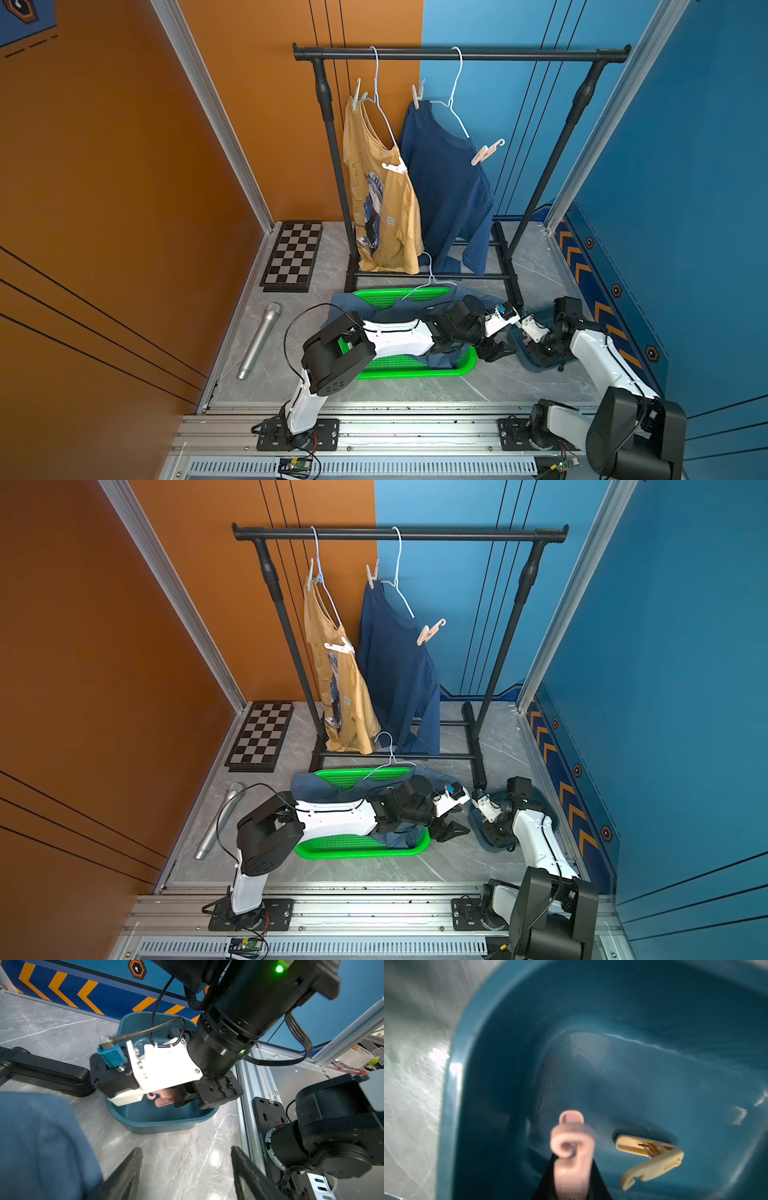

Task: Remove the clothespins securing t-shirts to the hanger
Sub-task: Place the clothespin in the storage box.

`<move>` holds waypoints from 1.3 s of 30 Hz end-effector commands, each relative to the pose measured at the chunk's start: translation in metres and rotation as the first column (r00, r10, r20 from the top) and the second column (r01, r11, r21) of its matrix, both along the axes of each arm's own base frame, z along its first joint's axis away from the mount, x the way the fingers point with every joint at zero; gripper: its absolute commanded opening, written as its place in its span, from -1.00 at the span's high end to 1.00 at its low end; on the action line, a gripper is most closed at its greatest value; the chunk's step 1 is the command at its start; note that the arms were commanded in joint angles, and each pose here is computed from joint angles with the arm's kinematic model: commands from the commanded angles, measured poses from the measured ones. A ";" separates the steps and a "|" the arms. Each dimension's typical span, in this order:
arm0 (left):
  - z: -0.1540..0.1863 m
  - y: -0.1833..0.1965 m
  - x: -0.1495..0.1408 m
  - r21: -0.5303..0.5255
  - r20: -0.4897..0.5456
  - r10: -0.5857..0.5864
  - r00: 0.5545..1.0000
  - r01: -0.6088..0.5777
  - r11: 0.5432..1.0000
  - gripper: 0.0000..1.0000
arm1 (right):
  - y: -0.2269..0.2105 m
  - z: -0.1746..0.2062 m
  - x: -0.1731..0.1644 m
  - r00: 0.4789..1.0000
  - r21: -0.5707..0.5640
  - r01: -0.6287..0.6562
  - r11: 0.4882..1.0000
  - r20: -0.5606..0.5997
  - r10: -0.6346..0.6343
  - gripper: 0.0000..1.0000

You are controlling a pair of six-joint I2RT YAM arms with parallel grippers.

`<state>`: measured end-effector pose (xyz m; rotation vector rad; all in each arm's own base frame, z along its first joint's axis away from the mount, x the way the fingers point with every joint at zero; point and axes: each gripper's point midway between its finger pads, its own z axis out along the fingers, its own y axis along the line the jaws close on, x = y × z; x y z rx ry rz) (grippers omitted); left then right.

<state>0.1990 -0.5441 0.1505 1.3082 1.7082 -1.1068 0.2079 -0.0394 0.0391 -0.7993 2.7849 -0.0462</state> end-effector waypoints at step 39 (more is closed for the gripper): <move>0.070 0.083 0.043 -0.098 0.004 0.163 0.987 -0.161 0.982 -0.40 | 0.023 0.183 0.074 0.765 0.121 0.188 0.975 0.604 -0.223 -0.29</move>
